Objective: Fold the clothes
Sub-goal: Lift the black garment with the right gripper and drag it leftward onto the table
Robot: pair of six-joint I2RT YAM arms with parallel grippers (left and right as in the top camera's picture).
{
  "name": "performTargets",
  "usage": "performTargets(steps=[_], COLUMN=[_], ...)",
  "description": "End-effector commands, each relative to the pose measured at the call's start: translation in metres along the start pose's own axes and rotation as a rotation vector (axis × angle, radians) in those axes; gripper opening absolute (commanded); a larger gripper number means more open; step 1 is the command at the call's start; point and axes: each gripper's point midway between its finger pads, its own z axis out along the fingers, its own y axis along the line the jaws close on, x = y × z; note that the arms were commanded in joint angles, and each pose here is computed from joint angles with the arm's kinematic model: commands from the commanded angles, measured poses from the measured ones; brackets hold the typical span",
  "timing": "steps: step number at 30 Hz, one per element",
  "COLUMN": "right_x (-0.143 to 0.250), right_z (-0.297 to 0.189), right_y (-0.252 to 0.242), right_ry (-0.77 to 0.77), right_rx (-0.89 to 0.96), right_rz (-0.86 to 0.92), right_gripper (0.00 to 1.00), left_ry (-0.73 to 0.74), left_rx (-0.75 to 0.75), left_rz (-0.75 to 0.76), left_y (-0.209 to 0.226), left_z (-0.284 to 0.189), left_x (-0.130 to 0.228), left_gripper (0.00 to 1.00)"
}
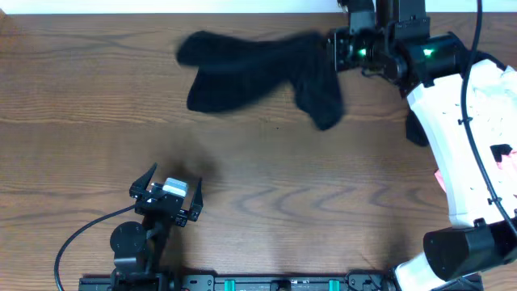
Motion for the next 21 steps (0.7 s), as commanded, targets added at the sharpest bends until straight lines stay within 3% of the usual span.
performTargets(steps=[1,5,8,13,15,18,21], right_x=[0.004,0.018,0.02,0.028,0.04,0.065,0.099], right_z=[-0.013,-0.009,-0.009,0.008,0.021,0.041,0.059], right_y=[-0.066,-0.087,-0.086,-0.053,-0.037,-0.033,-0.032], right_ry=[0.033,0.104,0.111,0.141,0.179,0.266,0.38], right_rx=[0.374,0.465,0.462,0.253,0.148,0.12,0.108], right_rz=[-0.072,-0.063,-0.062,-0.048,-0.039,-0.036,-0.069], right_gripper=[0.21,0.2,0.11,0.11,0.19,0.49,0.66], left_ry=[0.024,0.024,0.024,0.024,0.023,0.023,0.023], left_rx=[0.003,0.003,0.003,0.003,0.003,0.003,0.003], left_rz=[-0.008,-0.008,-0.008,-0.008,-0.008,-0.008,-0.008], left_y=[-0.002,-0.002,-0.002,-0.002,-0.002,-0.002,-0.002], left_z=[0.003,0.003,0.003,0.003,0.003,0.003,0.003], left_x=[0.011,0.011,0.011,0.011,0.011,0.011,0.011], left_gripper=[0.98,0.98,0.98,0.98,0.98,0.98,0.98])
